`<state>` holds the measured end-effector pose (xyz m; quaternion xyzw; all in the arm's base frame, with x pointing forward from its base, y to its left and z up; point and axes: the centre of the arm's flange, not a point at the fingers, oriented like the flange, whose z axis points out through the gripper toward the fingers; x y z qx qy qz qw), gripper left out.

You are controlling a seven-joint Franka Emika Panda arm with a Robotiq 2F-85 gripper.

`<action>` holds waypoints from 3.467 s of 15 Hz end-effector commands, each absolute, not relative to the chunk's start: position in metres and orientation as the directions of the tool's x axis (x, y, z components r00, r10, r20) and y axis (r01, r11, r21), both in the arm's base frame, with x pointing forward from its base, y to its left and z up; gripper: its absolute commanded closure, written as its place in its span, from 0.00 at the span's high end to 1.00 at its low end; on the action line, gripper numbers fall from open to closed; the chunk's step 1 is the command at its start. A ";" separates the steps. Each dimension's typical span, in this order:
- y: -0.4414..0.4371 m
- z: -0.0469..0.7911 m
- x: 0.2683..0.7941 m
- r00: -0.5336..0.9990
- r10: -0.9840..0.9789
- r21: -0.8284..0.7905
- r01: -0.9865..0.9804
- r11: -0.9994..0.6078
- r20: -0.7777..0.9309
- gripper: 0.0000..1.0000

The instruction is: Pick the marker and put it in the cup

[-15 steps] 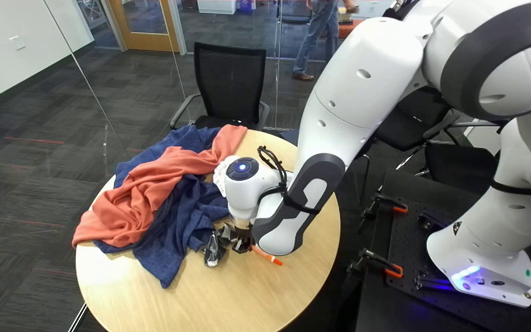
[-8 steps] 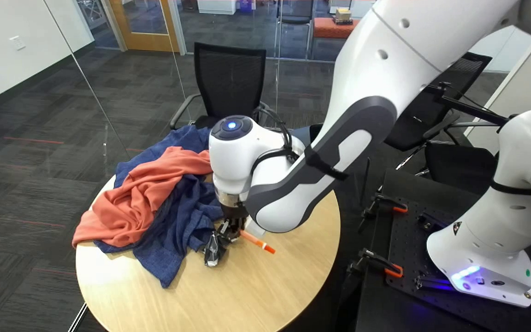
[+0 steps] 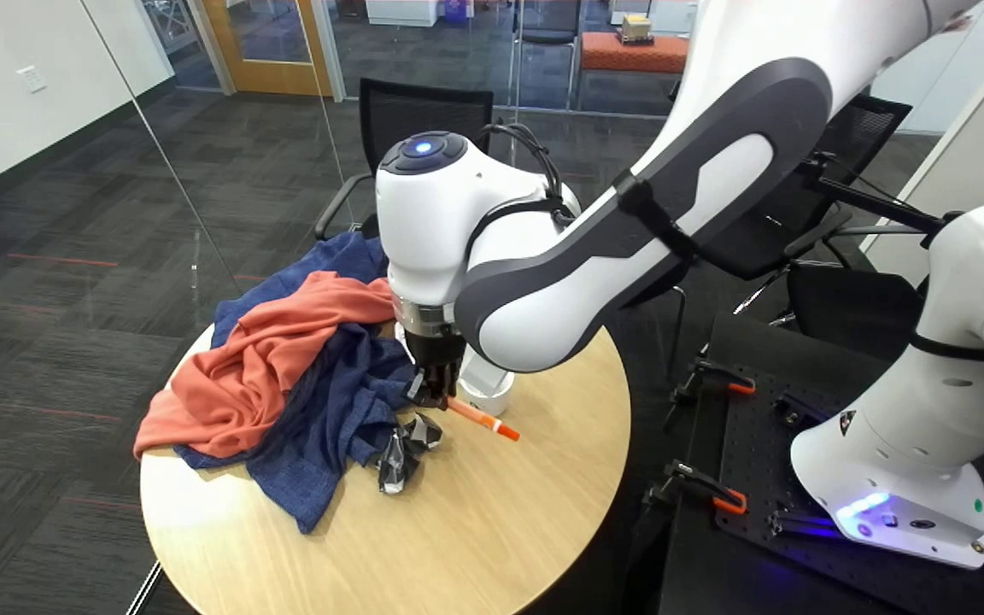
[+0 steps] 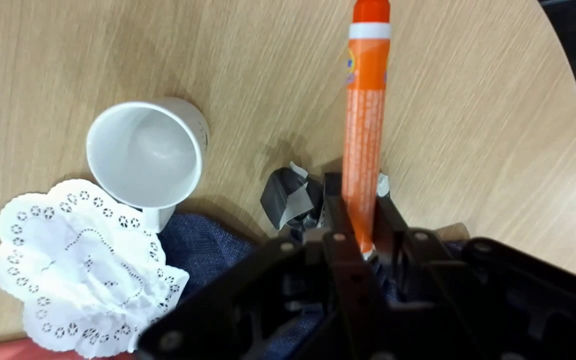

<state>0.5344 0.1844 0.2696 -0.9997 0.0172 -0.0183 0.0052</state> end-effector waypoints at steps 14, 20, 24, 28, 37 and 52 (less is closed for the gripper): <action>0.173 0.246 0.551 0.804 -0.303 0.108 -0.410 -0.906 0.513 0.05; 0.163 0.238 0.557 0.633 -0.365 0.111 -0.584 -0.804 0.683 0.05; 0.158 0.221 0.558 0.511 -0.366 0.109 -0.683 -0.722 0.778 0.05; 0.156 0.203 0.556 0.390 -0.329 0.123 -0.784 -0.608 0.860 0.05; 0.144 0.177 0.552 0.327 -0.308 0.187 -0.894 -0.407 0.893 0.05; 0.147 0.111 0.551 0.414 -0.348 0.270 -0.879 -0.392 0.841 0.05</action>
